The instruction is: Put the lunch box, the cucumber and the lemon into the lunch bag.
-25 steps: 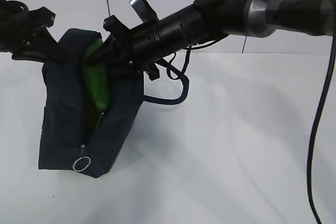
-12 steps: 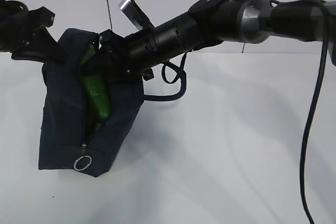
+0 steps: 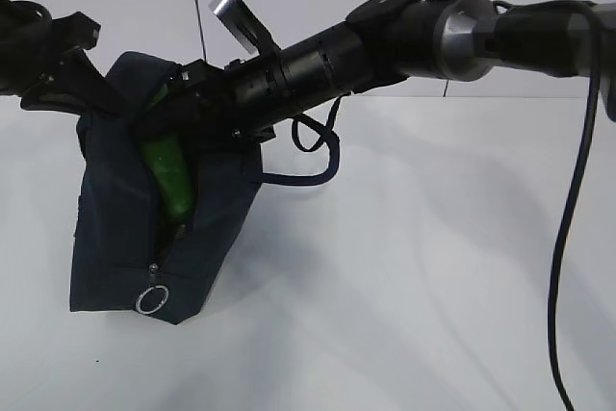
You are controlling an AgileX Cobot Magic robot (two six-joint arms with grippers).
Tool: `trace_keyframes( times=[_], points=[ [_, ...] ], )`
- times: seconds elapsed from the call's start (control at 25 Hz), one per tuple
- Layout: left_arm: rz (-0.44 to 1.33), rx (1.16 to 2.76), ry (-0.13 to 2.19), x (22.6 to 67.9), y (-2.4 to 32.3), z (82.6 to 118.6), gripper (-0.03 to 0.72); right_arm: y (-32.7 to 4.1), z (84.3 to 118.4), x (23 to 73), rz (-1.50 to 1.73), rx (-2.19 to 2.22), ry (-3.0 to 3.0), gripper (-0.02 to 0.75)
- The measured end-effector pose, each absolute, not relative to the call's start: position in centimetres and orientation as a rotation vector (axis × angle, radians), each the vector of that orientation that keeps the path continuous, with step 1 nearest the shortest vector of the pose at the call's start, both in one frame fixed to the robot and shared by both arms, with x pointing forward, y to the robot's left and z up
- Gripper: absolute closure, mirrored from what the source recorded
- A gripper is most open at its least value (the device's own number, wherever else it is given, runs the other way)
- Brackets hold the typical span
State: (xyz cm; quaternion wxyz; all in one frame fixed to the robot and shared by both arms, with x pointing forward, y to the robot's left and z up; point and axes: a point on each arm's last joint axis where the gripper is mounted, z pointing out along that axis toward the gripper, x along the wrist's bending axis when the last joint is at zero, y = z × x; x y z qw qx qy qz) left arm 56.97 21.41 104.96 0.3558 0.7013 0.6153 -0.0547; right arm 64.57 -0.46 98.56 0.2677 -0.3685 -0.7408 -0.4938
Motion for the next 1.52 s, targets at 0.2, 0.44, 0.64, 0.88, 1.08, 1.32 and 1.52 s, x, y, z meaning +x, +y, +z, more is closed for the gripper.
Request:
trace_keyframes(
  times=[0.2,0.44,0.64,0.88,1.08,1.32,1.52],
  points=[
    [-0.144,1.811,1.589,57.0,21.4,105.0,0.68,-0.6,98.7,64.3,-1.277,-0.909,-2.131,0.228],
    [-0.146,1.812,1.589,56.9,21.4,105.0,0.68,-0.6,101.2,65.0,-1.286,-0.771,-2.347,0.228],
    [-0.146,1.812,1.589,56.9,21.4,105.0,0.68,-1.1,102.6,65.3,-1.212,-0.722,-2.504,0.228],
    [-0.146,1.811,1.589,56.9,21.4,105.0,0.68,-2.1,104.0,65.9,-1.099,-0.831,-2.619,0.228],
    [-0.146,1.811,1.589,56.9,21.4,105.0,0.68,-2.8,105.5,66.1,-1.109,-0.899,-2.595,0.228],
    [-0.142,1.814,1.589,57.0,21.4,105.0,0.68,-4.0,107.2,65.8,-1.032,-1.034,-2.67,0.228],
    [-0.141,1.816,1.589,57.0,21.4,104.9,0.68,-4.4,107.2,65.9,-0.977,-1.216,-2.6,0.261]
  ],
)
